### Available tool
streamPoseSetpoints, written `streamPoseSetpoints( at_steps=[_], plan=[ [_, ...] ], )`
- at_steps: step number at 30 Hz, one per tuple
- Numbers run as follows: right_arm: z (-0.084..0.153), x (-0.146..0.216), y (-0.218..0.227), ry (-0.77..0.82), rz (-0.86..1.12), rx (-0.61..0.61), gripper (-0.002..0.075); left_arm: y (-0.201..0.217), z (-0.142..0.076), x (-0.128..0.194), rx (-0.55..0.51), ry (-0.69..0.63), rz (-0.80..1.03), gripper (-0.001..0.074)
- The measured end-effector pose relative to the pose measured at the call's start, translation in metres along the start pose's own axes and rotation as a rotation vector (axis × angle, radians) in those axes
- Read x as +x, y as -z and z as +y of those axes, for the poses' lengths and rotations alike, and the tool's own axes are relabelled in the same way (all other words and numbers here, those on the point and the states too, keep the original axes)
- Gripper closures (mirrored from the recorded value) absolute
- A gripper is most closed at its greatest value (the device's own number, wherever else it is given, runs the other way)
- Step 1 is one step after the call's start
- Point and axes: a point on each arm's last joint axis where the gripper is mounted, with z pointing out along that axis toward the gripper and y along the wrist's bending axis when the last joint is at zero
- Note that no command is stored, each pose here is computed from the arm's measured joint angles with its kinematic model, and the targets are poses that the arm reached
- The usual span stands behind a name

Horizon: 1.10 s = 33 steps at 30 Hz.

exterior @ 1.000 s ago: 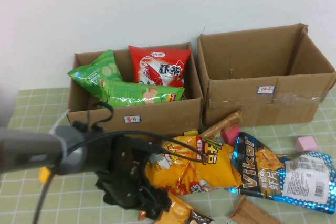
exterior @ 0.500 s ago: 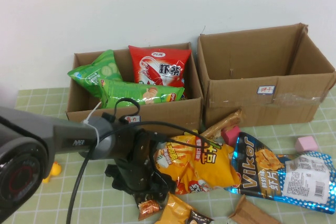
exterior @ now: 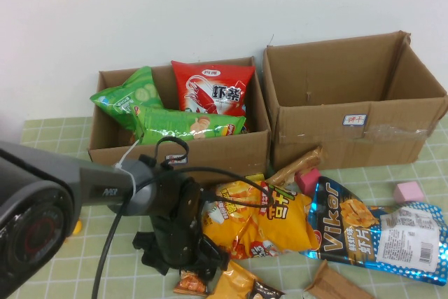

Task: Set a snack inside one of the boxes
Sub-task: Pick up the biscuit, then place the biscuit in the biscuit box

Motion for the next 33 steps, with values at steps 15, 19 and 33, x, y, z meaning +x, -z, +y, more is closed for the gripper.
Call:
streamPoseSetpoints(
  at_steps=[15, 19, 33],
  plan=[
    [0.0, 0.0, 0.0, 0.0, 0.0, 0.0, 0.0728, -0.01, 0.0, 0.0, 0.004, 0.0, 0.004, 0.0419],
    [0.0, 0.0, 0.0, 0.0, 0.0, 0.0, 0.0728, -0.007, 0.0, -0.001, 0.009, -0.04, -0.001, 0.0538],
    [0.0, 0.0, 0.0, 0.0, 0.0, 0.0, 0.0728, 0.152, -0.007, -0.028, 0.059, -0.221, -0.423, 0.0595]
  ],
)
